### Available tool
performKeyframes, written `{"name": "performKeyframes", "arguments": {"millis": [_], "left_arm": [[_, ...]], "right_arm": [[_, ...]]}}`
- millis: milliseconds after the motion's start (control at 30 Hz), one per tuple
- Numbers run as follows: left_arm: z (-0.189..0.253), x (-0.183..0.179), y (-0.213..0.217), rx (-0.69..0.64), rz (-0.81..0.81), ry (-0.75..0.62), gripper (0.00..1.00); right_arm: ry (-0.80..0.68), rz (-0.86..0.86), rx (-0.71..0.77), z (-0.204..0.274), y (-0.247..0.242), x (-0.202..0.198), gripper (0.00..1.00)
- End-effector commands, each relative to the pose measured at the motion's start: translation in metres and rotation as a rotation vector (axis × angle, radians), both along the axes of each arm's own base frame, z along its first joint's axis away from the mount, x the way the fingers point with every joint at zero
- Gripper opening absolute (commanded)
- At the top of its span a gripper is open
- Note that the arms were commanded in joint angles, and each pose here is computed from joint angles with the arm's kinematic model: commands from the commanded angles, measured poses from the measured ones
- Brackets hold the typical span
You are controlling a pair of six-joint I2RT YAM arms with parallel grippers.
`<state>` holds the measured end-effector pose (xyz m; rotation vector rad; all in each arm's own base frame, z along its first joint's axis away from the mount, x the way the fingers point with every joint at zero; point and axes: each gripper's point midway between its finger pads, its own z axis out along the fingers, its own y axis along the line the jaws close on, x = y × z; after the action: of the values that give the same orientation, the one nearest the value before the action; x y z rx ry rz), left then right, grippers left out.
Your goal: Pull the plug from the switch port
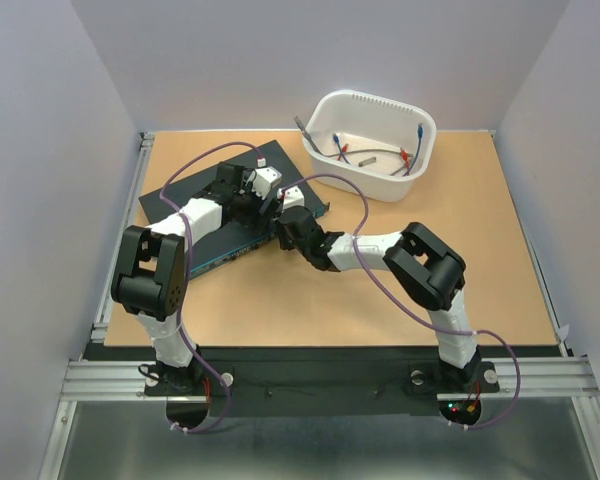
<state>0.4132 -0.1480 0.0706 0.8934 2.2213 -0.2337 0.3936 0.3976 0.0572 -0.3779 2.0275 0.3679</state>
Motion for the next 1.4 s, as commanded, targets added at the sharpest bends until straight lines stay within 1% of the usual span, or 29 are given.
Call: {"name": "performKeyframes", "arguments": {"millis": [0,133,433,667,733,900,933,1033,1067,1100,1167,1267,1367], "left_arm": [[-0.017,-0.005,0.003,0.021,-0.004,0.037,0.93],[-0.017,-0.006,0.002,0.020,-0.006,0.040,0.93],[-0.015,-0.005,0.002,0.016,-0.006,0.036,0.93],[-0.015,-0.005,0.002,0.016,-0.005,0.037,0.93],[-0.015,-0.006,0.002,0.016,-0.003,0.038,0.93],[-0.014,-0.006,0.002,0.017,-0.004,0.036,0.93],[-0.015,-0.005,0.002,0.016,-0.004,0.036,0.93],[-0.015,-0.006,0.002,0.018,-0.005,0.036,0.93],[-0.015,-0.006,0.003,0.019,-0.003,0.037,0.93],[-0.015,-0.006,0.002,0.019,-0.004,0.036,0.93],[-0.014,-0.005,0.003,0.020,0.001,0.034,0.93],[-0.016,-0.006,0.004,0.024,-0.001,0.037,0.93],[-0.018,-0.006,0.005,0.031,0.000,0.039,0.93]], "right_arm": [[-0.079,-0.022,0.041,0.028,0.011,0.015,0.33],[-0.102,-0.038,0.049,0.037,0.012,0.019,0.33],[-0.137,-0.043,0.056,0.056,0.009,0.022,0.38],[-0.146,-0.027,0.084,0.061,0.011,0.018,0.38],[-0.166,-0.019,0.120,0.072,0.013,0.018,0.38],[-0.166,-0.023,0.137,0.070,0.014,0.018,0.38],[-0.165,-0.020,0.140,0.069,0.015,0.018,0.37],[-0.167,-0.025,0.152,0.070,0.015,0.018,0.28],[-0.169,-0.029,0.153,0.070,0.014,0.018,0.24],[-0.170,-0.031,0.154,0.070,0.013,0.018,0.16],[-0.173,-0.029,0.155,0.071,0.011,0.016,0.09],[-0.171,-0.040,0.146,0.070,0.005,0.014,0.08],[-0.162,-0.057,0.126,0.062,-0.006,0.009,0.00]]}}
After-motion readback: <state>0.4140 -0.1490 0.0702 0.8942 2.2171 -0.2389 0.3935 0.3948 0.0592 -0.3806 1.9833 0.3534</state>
